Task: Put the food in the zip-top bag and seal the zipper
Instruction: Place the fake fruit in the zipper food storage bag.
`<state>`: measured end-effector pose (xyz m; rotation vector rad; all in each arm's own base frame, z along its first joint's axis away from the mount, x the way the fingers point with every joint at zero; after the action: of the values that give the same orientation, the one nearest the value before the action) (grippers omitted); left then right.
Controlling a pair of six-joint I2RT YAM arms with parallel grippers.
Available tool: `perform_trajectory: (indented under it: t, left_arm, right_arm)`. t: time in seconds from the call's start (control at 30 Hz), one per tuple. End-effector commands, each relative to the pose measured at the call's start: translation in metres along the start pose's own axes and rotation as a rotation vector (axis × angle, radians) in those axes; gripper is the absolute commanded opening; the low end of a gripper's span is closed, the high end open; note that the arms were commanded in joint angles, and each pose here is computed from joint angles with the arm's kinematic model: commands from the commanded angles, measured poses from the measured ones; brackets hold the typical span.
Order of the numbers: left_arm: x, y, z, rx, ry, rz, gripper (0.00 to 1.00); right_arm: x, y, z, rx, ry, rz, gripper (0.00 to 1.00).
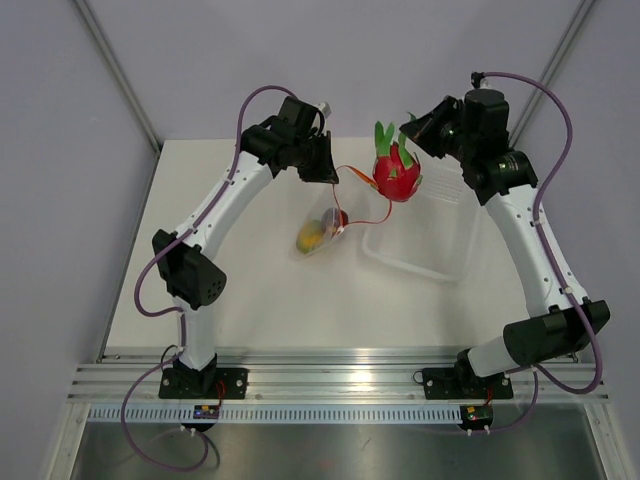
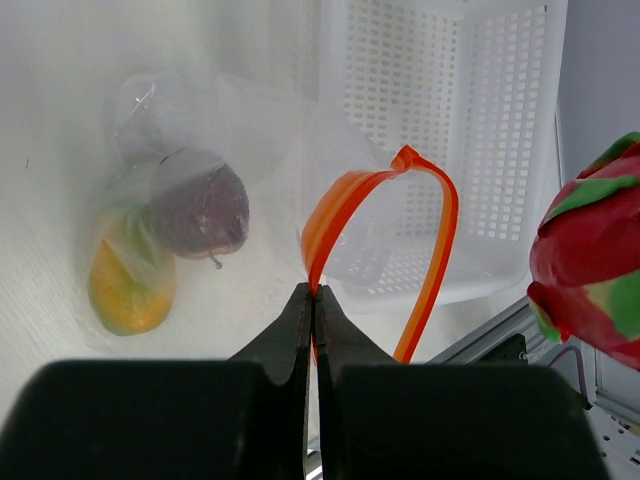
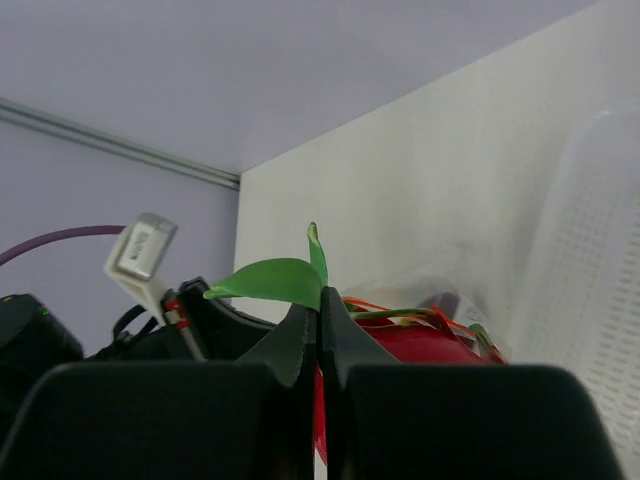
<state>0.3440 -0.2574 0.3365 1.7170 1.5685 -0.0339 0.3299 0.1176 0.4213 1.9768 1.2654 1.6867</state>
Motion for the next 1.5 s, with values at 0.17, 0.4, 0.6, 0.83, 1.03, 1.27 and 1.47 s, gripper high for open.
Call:
perform_trajectory:
  t: [0.17,0.4,0.6,0.83,1.03,1.27,1.47]
  left_arm:
    - [-0.018,0.013,-0.022,-0.087,-0.084,0.013,0.00]
    - [-0.022,0.014,-0.021,-0.076,-0.128,-0.009,0.00]
    - [-0.025,0.015,-0.024,-0.072,-0.180,-0.016,0.00]
    - [-0.031,0.015,-0.029,-0.066,-0.226,-0.027,0.00]
    - [-0.030,0.014,-0.029,-0.062,-0.221,-0.028,0.00]
    - [-0.032,0.014,-0.033,-0.060,-0.254,-0.009,0.00]
    - [-0.031,0.012,-0.038,-0.063,-0.249,0.002,0.00]
  right_arm:
    - [0.057,-0.004,0.019,-0.125,0.329,0.079,0.00]
    - [0.038,-0.051,0.040,-0.067,0.280,0.121,0.00]
    - [0.002,-0.088,0.047,-0.029,0.255,0.138,0.00]
    - [-0.012,-0.101,0.043,-0.010,0.236,0.116,0.00]
    - [-0.007,-0.113,0.048,0.154,0.232,0.018,0.38]
    - [-0.007,-0.101,0.031,0.221,0.112,-0.127,0.77]
    - [-0.032,-0.107,0.020,0.252,-0.038,-0.147,0.77]
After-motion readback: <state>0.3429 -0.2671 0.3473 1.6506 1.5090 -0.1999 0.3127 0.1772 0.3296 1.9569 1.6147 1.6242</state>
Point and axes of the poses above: each gripper's point midway between its finger pads, its own z axis out along the fingers, its own x axis along the line the jaws close on, y = z × x, the point moved 10 cm from there along -z, back along the fingers, and after that the axes turned 3 degrees about -z, right-handed, at the moved point
